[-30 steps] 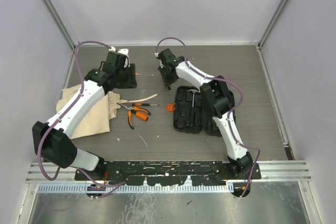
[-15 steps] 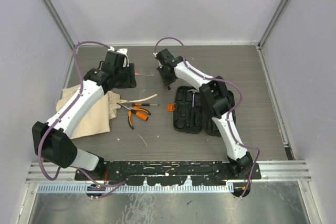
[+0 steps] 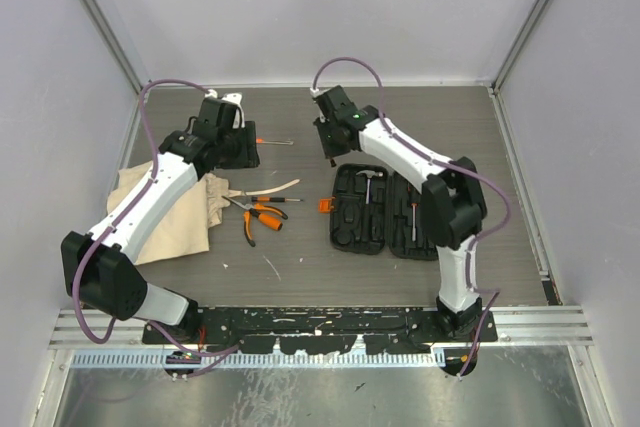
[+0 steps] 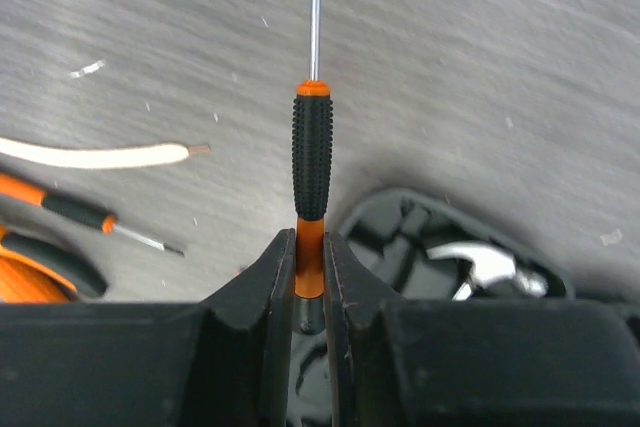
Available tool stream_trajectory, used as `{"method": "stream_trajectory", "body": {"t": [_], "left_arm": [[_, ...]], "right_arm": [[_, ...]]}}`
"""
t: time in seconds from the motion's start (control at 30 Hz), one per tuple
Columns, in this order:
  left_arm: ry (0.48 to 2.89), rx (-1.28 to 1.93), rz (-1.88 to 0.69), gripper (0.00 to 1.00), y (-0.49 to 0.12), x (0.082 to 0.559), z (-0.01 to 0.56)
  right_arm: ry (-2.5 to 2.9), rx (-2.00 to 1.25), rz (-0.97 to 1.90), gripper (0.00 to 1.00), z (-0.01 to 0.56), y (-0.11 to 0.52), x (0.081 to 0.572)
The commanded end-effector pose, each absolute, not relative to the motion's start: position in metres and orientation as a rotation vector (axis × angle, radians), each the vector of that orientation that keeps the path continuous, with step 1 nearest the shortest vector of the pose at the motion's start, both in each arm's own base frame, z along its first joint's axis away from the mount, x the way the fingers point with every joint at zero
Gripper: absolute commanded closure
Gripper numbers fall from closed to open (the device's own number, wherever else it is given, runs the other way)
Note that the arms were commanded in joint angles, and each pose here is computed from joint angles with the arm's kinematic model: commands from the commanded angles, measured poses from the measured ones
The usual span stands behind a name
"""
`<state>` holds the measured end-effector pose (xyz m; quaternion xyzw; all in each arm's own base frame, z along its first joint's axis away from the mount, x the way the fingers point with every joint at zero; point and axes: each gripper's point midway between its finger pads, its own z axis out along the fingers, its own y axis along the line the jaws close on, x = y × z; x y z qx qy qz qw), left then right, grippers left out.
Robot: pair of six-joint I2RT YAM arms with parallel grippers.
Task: Sort the tools into containers
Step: Pick up the screwdriver from the center of the board, then place the screwdriver in the storage box.
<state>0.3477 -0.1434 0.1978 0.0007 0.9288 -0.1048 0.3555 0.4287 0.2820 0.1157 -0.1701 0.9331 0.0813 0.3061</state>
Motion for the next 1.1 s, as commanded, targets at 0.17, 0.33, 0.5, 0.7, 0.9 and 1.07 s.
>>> {"method": "stream_trajectory", "body": {"t": [0.17, 0.33, 0.5, 0.7, 0.9, 1.07], "left_arm": [[2.361, -0.011, -0.317, 0.48, -0.147, 0.353, 0.209], [2.368, -0.012, -0.314, 0.47, -0.147, 0.352, 0.206], [2.377, -0.012, -0.317, 0.47, -0.148, 0.352, 0.204], [2.387, -0.009, -0.328, 0.47, -0.15, 0.352, 0.202], [2.387, -0.011, -0.32, 0.47, -0.149, 0.352, 0.201], [2.394, -0.009, -0.33, 0.47, -0.151, 0.353, 0.199]], "right_arm": [[2.37, -0.099, 0.136, 0.89, 0.169, 0.194, 0.372], [2.404, 0.072, 0.106, 0.89, 0.154, 0.141, 0.331], [2.461, 0.222, 0.073, 0.88, 0.137, 0.095, 0.293], [2.57, 0.304, -0.062, 0.87, 0.113, 0.061, 0.26], [2.604, 0.383, -0.184, 0.86, 0.102, 0.036, 0.246], [2.669, 0.397, -0.222, 0.83, 0.092, 0.033, 0.231]]}}
